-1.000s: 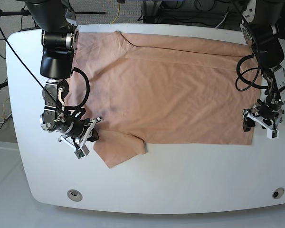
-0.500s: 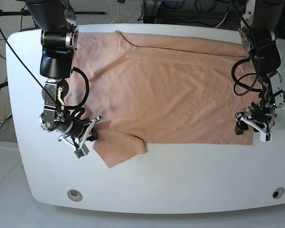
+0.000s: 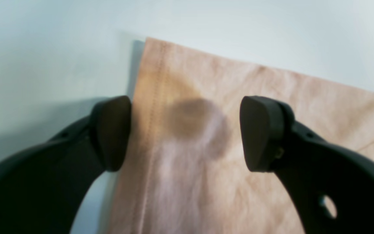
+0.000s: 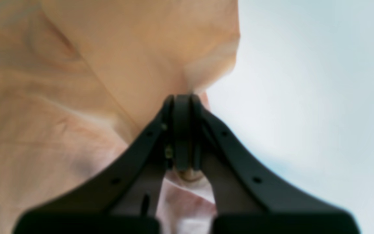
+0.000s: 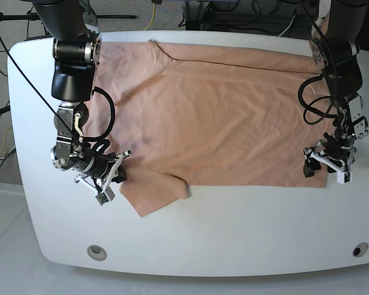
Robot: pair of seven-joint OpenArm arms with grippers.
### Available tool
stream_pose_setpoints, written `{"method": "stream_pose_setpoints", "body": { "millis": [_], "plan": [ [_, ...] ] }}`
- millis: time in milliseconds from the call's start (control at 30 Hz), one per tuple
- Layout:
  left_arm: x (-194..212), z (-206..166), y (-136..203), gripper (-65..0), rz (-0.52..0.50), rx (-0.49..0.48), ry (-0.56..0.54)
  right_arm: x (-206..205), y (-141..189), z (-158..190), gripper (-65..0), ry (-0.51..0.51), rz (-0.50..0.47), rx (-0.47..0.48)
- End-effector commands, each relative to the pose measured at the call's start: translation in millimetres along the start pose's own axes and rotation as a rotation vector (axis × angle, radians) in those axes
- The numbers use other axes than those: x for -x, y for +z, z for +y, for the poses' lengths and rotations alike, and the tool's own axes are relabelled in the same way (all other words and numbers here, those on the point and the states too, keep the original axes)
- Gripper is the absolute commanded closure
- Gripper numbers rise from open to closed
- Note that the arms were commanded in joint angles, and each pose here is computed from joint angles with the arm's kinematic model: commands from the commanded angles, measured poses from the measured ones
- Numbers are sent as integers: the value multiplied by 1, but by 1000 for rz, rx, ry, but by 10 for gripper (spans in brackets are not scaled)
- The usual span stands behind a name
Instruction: Fold the T-shirt properly
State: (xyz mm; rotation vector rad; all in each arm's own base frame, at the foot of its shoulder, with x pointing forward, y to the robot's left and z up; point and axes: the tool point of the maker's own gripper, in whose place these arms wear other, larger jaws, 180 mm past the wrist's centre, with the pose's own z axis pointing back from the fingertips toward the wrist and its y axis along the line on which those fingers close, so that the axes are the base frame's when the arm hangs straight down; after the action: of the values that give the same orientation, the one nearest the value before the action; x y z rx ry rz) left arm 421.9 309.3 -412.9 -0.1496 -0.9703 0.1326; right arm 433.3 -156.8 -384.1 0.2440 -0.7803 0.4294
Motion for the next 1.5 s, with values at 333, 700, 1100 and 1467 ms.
{"method": "stream_pose_setpoints", "body": {
  "millis": [333,700,1100,1467],
  "plan": [
    [-14,3,1,-476,-18,-8,-16,-24,6,-9,0,19,-56,18],
    [-16,-3,-1,-291,-26,15,-18,-24,7,-10,0,21,-53,20],
    [-21,1,0,-60,-35,1,-21,-21,6,-9,0,25,-46,20],
    [-29,5,5,-28,-27,-11,-30,-21,6,-8,0,26,-42,20]
  ]
}}
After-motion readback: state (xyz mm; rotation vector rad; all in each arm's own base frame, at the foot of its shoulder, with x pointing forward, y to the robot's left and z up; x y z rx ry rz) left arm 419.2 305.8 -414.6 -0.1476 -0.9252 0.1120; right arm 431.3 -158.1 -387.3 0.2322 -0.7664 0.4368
